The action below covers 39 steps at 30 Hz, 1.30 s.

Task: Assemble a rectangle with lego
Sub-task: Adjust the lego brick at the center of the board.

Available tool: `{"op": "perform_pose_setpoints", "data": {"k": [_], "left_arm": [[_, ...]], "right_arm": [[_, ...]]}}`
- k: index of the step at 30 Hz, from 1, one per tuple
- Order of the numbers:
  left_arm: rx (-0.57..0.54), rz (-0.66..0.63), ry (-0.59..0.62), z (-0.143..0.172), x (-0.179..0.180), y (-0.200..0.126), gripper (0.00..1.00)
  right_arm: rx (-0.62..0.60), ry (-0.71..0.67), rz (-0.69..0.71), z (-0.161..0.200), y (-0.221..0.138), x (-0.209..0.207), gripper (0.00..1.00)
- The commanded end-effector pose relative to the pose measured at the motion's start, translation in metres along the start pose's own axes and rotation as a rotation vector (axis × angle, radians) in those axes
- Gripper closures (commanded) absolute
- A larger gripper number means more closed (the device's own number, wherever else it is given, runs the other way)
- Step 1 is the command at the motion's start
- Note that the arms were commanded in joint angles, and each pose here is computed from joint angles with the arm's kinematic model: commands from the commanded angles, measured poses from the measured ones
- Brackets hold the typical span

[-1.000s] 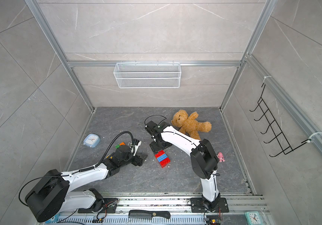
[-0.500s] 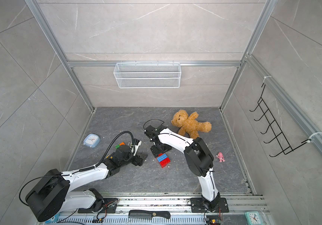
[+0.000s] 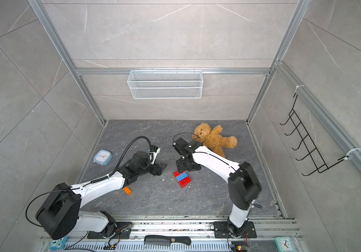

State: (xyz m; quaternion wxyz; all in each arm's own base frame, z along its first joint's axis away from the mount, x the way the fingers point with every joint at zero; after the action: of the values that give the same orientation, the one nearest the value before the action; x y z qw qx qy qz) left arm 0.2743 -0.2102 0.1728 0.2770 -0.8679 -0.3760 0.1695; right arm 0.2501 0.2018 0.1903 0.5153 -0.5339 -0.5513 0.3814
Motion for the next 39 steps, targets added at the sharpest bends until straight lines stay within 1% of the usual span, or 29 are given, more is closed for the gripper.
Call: {"op": "perform_pose_setpoints", "data": {"k": [1,3,5,7,9,11,14,20,27,30,35,39], "left_arm": [[0.081,0.134,-0.111,-0.008,-0.005,0.018,0.23],[0.104,0.188,-0.180,-0.012,-0.007,0.032,0.28],[0.127,0.241,-0.227,-0.015,-0.009,0.046,0.33],[0.159,0.294,-0.266,-0.018,-0.011,0.058,0.36],[0.187,0.343,-0.296,-0.017,-0.014,0.066,0.38],[0.205,0.394,-0.330,-0.017,-0.018,0.072,0.39],[0.213,0.431,-0.354,-0.015,-0.020,0.074,0.41],[0.255,0.459,-0.386,-0.003,-0.022,0.078,0.42],[0.257,0.470,-0.418,0.005,-0.022,0.069,0.42],[0.257,0.454,-0.437,0.007,-0.018,0.063,0.42],[0.264,0.372,-0.478,0.011,-0.001,0.050,0.40],[0.292,0.391,-0.510,0.017,-0.003,0.056,0.40]], "right_arm": [[0.096,0.324,-0.200,0.029,0.008,0.000,0.20],[0.122,0.416,-0.292,0.038,0.014,-0.001,0.21],[0.146,0.479,-0.336,0.044,0.023,-0.001,0.21],[0.166,0.507,-0.365,0.049,0.035,-0.002,0.22],[0.173,0.516,-0.394,0.049,0.044,0.000,0.26],[0.176,0.510,-0.397,0.048,0.051,0.002,0.31],[0.175,0.499,-0.382,0.046,0.060,0.001,0.37],[0.164,0.444,-0.359,0.031,0.069,-0.001,0.49],[0.148,0.320,-0.342,0.000,0.066,0.000,0.62],[0.165,0.286,-0.328,-0.002,0.066,0.000,0.61],[0.179,0.223,-0.298,0.000,0.064,-0.002,0.49],[0.183,0.222,-0.294,-0.001,0.069,-0.002,0.48]]}}
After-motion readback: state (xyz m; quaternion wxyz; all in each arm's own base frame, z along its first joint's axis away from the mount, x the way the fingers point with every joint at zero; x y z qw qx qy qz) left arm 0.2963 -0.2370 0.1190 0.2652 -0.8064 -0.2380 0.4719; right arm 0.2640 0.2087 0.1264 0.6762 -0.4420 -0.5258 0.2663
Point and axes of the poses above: each gripper's point midway between its finger pads, its own y axis out along the fingers, its own x axis along the line the jaws close on, z = x × y, the point moved 8 cm from there along -y, back along the fingers, and after that the axes turned 10 degrees about y, right-handed, at the moved point
